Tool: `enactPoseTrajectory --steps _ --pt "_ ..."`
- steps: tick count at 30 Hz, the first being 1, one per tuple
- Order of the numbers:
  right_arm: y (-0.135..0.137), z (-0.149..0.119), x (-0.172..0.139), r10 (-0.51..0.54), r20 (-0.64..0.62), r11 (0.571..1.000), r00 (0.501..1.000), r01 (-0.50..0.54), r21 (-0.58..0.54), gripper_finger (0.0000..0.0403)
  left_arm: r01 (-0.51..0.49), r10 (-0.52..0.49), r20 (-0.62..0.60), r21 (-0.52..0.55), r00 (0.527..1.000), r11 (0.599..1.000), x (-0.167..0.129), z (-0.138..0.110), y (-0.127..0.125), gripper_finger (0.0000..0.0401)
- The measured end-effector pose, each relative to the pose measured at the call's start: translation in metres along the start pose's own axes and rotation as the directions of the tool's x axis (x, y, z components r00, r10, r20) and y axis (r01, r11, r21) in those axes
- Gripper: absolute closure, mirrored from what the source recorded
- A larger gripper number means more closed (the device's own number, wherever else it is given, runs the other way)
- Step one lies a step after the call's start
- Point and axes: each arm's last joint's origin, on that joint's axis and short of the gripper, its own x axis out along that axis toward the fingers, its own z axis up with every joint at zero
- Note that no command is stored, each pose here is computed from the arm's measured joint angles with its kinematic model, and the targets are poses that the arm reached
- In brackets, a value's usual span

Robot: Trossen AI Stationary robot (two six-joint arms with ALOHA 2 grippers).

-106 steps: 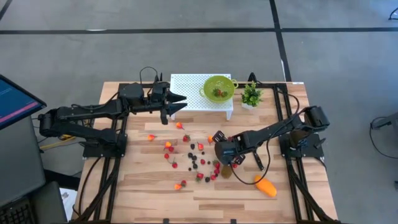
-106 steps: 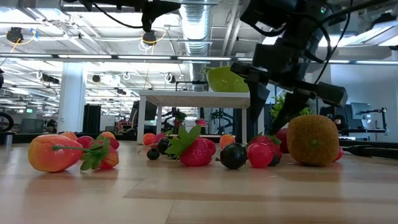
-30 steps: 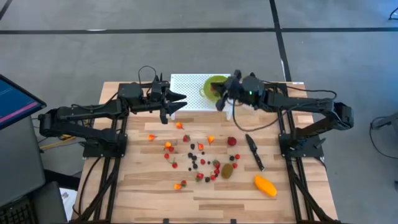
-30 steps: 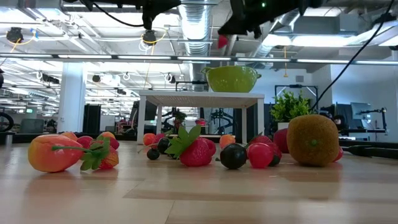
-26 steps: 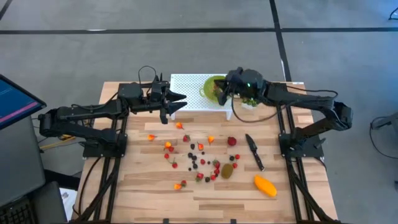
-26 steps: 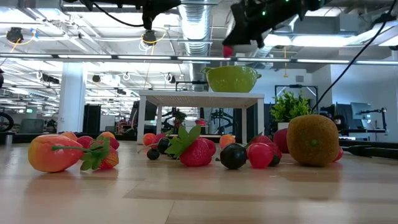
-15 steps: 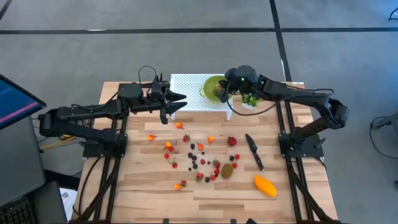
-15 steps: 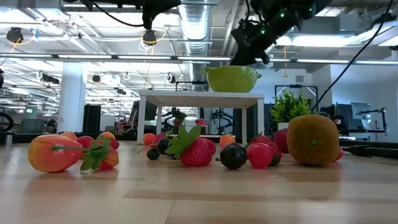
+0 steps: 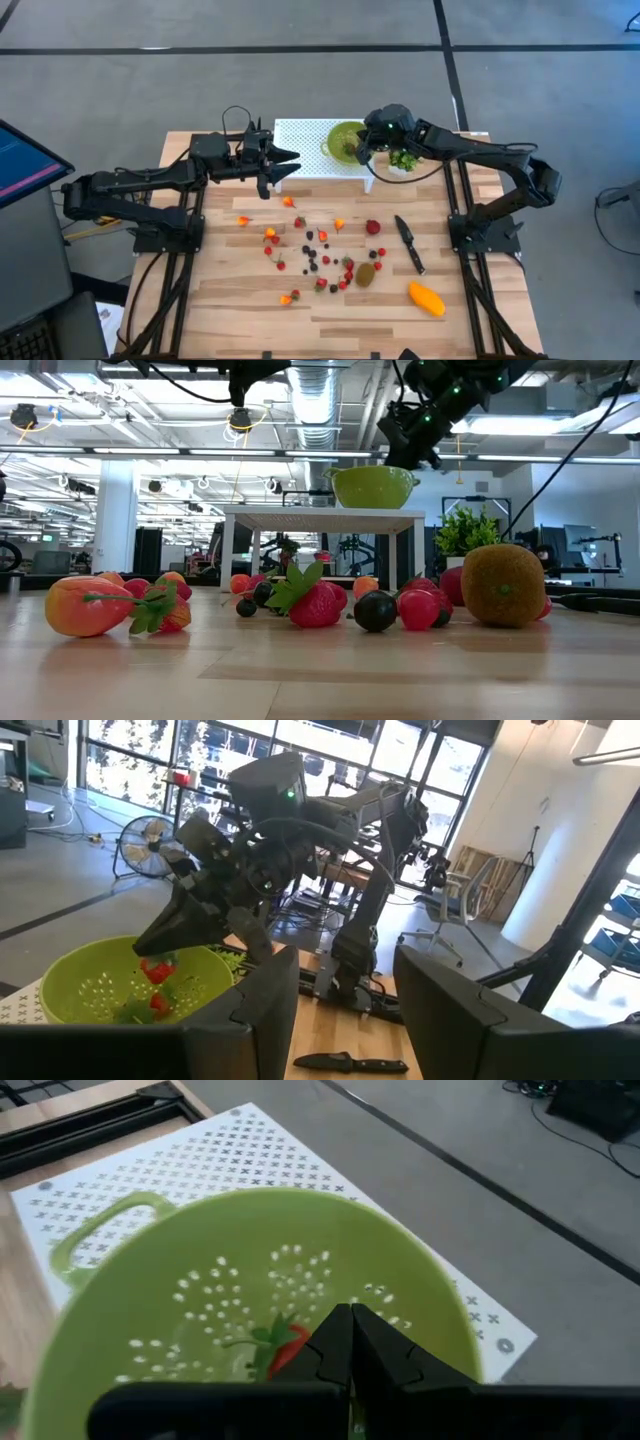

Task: Pick & Place Fruit
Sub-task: Put the red strawberry into the green strainer bowl, then put the red cherry into the green strainer bowl

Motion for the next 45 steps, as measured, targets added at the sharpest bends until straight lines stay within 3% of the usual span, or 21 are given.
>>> enactPoseTrajectory --steps 9,17,23,30,38,42,45 --pt "0.0 0.0 0.0 -0.001 -0.003 1.0 1.0 0.001 0.012 0.0394 0.0 0.0 0.001 0.0 1.0 1.0 0.0 0.0 0.0 0.0242" --pt "0.0 0.006 -0.002 0.007 0.057 1.0 0.998 -0.008 0.016 0.0326 0.0 0.0 0.001 0.0 1.0 1.0 0.0 0.0 0.0 0.0242" --pt "0.014 0.032 -0.027 0.164 0.173 0.986 0.971 -0.163 -0.017 0.0301 0.0 0.0 0.001 0.0 1.0 1.0 0.0 0.0 0.0 0.0242" --pt "0.06 0.054 -0.072 0.341 0.23 0.925 0.912 -0.281 -0.255 0.0307 0.0 0.0 0.001 0.0 1.0 1.0 0.0 0.0 0.0 0.0242" --pt "0.104 0.045 -0.109 0.468 0.064 0.848 0.882 -0.427 -0.313 0.0321 0.0 0.0 0.001 0.0 1.0 1.0 0.0 0.0 0.0 0.0242" --pt "0.117 0.025 -0.118 0.472 -0.101 0.846 0.876 -0.482 -0.23 0.0335 0.001 -0.001 0.002 0.0 1.0 1.0 0.0 0.0 0.0 0.0242" --pt "0.125 0.007 -0.126 0.416 -0.23 0.871 0.88 -0.459 -0.178 0.0344 0.001 -0.001 0.003 0.0 1.0 1.0 0.0 0.0 0.0 0.0242"
